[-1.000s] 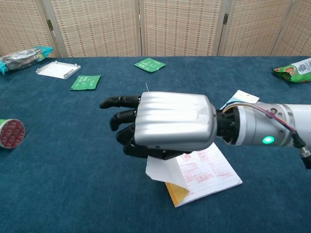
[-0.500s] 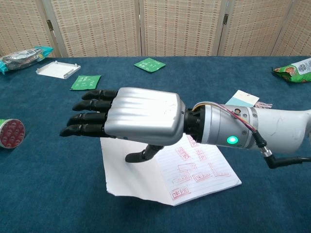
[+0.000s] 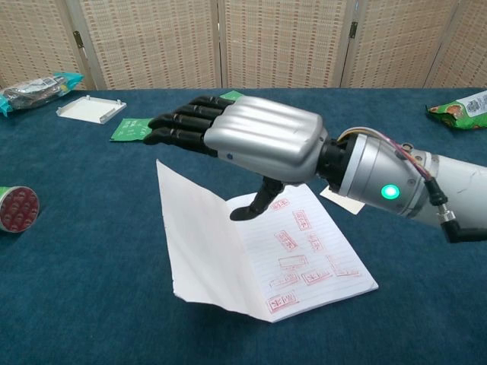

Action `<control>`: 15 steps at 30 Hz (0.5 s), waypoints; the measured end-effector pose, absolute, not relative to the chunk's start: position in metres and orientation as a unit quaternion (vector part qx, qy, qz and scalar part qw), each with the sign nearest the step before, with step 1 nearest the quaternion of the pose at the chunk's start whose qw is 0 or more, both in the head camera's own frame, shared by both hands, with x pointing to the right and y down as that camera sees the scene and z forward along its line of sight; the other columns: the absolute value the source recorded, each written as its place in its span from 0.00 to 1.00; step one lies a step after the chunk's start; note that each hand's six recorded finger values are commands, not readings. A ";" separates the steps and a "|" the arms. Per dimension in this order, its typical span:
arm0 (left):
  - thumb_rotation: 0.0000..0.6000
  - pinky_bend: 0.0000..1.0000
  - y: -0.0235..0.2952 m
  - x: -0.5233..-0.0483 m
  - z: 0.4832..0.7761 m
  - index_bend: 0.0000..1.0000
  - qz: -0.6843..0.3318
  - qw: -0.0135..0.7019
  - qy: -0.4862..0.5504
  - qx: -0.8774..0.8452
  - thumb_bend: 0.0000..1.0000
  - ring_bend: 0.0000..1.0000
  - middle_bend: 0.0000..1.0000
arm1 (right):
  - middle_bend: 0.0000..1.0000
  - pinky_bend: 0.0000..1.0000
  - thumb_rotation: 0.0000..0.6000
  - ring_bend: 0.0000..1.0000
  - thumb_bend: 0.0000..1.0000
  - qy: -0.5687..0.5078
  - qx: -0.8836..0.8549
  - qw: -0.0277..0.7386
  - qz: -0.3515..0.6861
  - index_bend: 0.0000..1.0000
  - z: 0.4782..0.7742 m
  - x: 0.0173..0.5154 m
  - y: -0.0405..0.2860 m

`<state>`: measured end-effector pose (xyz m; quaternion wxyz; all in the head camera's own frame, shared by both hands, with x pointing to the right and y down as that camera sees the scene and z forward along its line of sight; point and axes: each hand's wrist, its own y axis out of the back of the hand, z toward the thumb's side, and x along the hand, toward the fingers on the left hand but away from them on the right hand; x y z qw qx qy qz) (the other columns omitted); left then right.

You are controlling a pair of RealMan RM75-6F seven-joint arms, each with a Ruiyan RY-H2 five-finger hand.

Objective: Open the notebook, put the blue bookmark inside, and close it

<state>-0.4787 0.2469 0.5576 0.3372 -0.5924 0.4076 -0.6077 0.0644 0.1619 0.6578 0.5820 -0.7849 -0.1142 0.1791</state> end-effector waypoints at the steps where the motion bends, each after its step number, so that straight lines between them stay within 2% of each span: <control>1: 1.00 0.18 0.247 -0.478 0.558 0.19 -0.607 0.337 0.407 -0.593 0.25 0.18 0.25 | 0.02 0.00 1.00 0.00 0.05 -0.117 -0.786 0.579 0.184 0.00 0.657 0.068 0.160; 4: 1.00 0.18 0.247 -0.476 0.559 0.19 -0.607 0.337 0.404 -0.595 0.25 0.18 0.25 | 0.02 0.00 1.00 0.00 0.05 -0.117 -0.792 0.564 0.202 0.00 0.659 0.079 0.160; 10: 1.00 0.18 0.246 -0.471 0.561 0.19 -0.605 0.338 0.401 -0.600 0.25 0.18 0.25 | 0.04 0.00 1.00 0.00 0.05 -0.083 -0.806 0.540 0.226 0.00 0.678 0.088 0.180; 13: 1.00 0.18 0.246 -0.470 0.561 0.19 -0.605 0.338 0.399 -0.600 0.25 0.18 0.25 | 0.06 0.00 1.00 0.03 0.11 -0.073 -0.813 0.531 0.228 0.00 0.686 0.083 0.191; 15: 1.00 0.18 0.246 -0.471 0.561 0.19 -0.606 0.338 0.398 -0.600 0.25 0.18 0.25 | 0.08 0.00 1.00 0.05 0.19 -0.063 -0.819 0.521 0.231 0.00 0.692 0.079 0.198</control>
